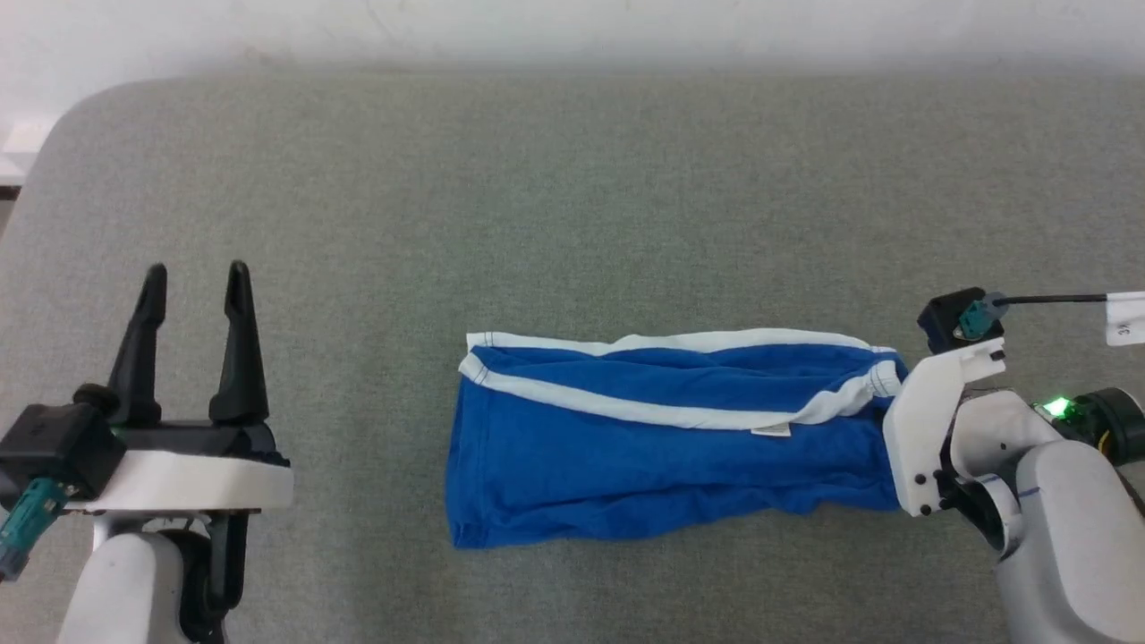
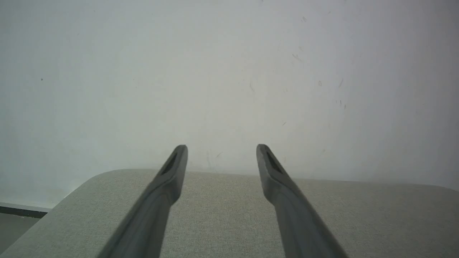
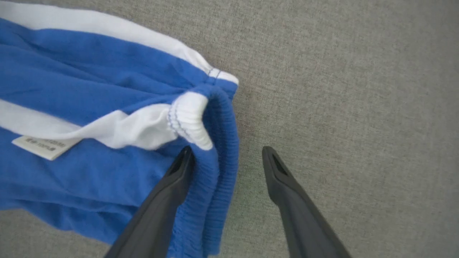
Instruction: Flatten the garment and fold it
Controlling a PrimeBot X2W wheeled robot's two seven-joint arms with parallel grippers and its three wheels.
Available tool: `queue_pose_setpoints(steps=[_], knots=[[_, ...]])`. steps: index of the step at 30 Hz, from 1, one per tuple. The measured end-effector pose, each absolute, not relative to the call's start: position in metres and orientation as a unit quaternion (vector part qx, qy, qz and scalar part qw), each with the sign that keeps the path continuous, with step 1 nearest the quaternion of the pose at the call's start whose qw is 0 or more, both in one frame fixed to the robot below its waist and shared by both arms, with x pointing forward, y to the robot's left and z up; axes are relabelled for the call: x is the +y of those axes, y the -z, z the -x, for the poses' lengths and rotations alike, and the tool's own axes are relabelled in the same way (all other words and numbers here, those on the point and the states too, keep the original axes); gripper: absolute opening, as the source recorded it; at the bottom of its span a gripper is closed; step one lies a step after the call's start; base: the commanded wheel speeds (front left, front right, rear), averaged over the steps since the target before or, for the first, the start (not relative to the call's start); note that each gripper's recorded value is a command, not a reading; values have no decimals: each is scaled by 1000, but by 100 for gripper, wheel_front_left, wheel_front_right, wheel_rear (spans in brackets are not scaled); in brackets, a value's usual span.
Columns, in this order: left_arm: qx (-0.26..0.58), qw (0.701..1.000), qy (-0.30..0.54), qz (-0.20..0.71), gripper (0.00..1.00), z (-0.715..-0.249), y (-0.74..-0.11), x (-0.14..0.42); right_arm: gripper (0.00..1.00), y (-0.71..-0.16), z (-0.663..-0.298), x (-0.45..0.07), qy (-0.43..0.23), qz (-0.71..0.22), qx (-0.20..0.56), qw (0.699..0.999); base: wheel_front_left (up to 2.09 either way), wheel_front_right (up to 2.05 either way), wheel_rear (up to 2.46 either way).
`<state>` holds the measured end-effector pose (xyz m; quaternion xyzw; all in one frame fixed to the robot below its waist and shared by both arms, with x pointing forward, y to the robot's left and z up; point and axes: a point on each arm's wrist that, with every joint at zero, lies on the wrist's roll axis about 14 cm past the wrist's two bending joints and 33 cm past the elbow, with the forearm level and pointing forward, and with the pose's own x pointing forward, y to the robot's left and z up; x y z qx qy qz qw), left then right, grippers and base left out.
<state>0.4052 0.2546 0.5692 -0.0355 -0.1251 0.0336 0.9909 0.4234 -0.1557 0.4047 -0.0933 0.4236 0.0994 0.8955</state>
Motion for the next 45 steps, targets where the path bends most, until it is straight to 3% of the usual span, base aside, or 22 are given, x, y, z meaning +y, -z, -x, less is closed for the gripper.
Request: queue_pose_setpoints(steps=[10,11,12,13,20,28,32,37,45], knots=[[-132,989,-54,38,100,-405,-563,260,100,-371,-432,-138,-115,85,465,874,0,0,0],[-130,989,-56,38,100,-405,-561,261,44,-370,-433,-138,-115,84,467,873,0,0,0],[-128,989,-57,38,100,-404,-560,262,16,-370,-435,-137,-115,82,467,873,0,0,0],[-127,989,-59,37,100,-404,-559,263,0,-370,-435,-137,-116,79,467,873,0,0,0],[-131,989,-57,31,100,-403,-562,260,0,-376,-435,-142,-110,50,463,878,0,0,0],[-137,989,-52,30,100,-404,-566,257,0,-385,-424,-243,8,79,483,872,0,0,0],[-139,988,-48,34,100,-404,-568,253,0,-391,-419,-256,25,101,489,866,0,0,0],[-142,988,-38,40,100,-399,-570,245,0,-412,-418,-235,1,125,481,868,0,0,0],[-144,988,-32,47,100,-387,-572,238,0,-456,-403,-166,-108,142,453,873,0,0,0]])
